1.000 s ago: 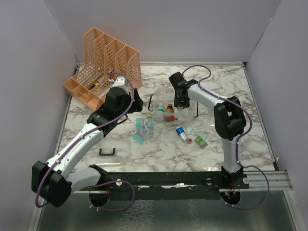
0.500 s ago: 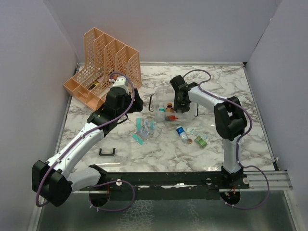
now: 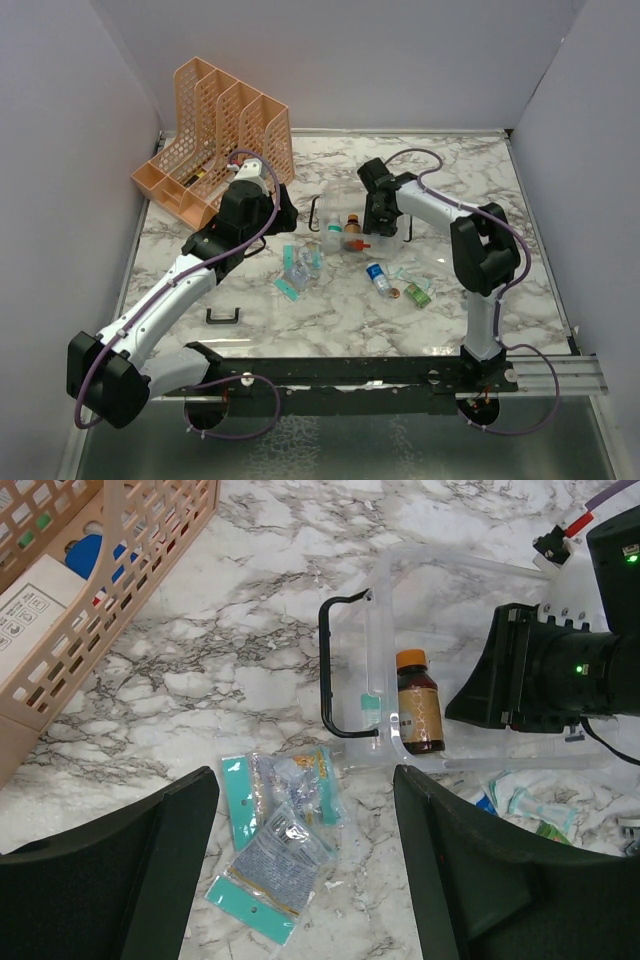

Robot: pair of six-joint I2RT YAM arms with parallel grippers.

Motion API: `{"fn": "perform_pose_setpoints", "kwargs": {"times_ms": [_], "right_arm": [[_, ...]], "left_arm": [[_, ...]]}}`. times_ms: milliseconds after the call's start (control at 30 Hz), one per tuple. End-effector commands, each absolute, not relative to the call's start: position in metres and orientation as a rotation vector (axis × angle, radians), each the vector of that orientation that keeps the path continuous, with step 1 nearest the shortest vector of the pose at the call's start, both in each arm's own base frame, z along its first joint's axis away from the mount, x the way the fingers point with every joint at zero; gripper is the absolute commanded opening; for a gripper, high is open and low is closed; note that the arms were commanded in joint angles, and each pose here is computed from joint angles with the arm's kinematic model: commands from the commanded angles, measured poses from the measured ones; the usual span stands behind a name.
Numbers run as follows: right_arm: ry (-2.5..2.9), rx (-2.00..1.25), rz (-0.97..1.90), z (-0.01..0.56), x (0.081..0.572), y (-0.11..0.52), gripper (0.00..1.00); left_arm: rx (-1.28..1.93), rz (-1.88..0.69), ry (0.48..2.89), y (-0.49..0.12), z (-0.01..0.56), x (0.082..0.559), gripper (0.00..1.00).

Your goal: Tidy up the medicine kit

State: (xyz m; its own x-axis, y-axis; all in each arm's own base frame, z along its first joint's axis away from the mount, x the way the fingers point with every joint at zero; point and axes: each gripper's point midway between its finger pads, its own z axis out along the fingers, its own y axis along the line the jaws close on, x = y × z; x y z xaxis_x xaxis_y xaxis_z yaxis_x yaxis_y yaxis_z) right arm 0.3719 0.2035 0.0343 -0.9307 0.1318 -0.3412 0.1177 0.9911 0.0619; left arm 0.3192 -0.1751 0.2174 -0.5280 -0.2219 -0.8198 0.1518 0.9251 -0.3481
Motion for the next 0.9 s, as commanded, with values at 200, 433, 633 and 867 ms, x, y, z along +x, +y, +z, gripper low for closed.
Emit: {"fn": "perform_pose_setpoints", "kwargs": {"times_ms": [200, 433, 633, 867], "right_arm": [[2.582, 0.22, 0.132, 0.132, 0.399, 0.205, 0.37], [2.454, 0.072, 0.264, 0.186, 0.386, 0.206, 0.37], [2.312, -0.016, 0.408, 0.218, 0.364, 0.206, 0.37], [2.2, -0.049, 0.567, 0.236, 0.338, 0.21, 0.37]], "left_arm": [[0.007, -0.509, 2.021, -0.185, 0.238, 0.324, 0.76], [0.16, -0.565, 2.039, -0.2, 0.224, 0.315, 0.85], [0.176, -0.591, 2.139, -0.201, 0.178, 0.3, 0.8], [0.138, -0.58, 2.271, -0.195, 0.12, 0.281, 0.56]]}}
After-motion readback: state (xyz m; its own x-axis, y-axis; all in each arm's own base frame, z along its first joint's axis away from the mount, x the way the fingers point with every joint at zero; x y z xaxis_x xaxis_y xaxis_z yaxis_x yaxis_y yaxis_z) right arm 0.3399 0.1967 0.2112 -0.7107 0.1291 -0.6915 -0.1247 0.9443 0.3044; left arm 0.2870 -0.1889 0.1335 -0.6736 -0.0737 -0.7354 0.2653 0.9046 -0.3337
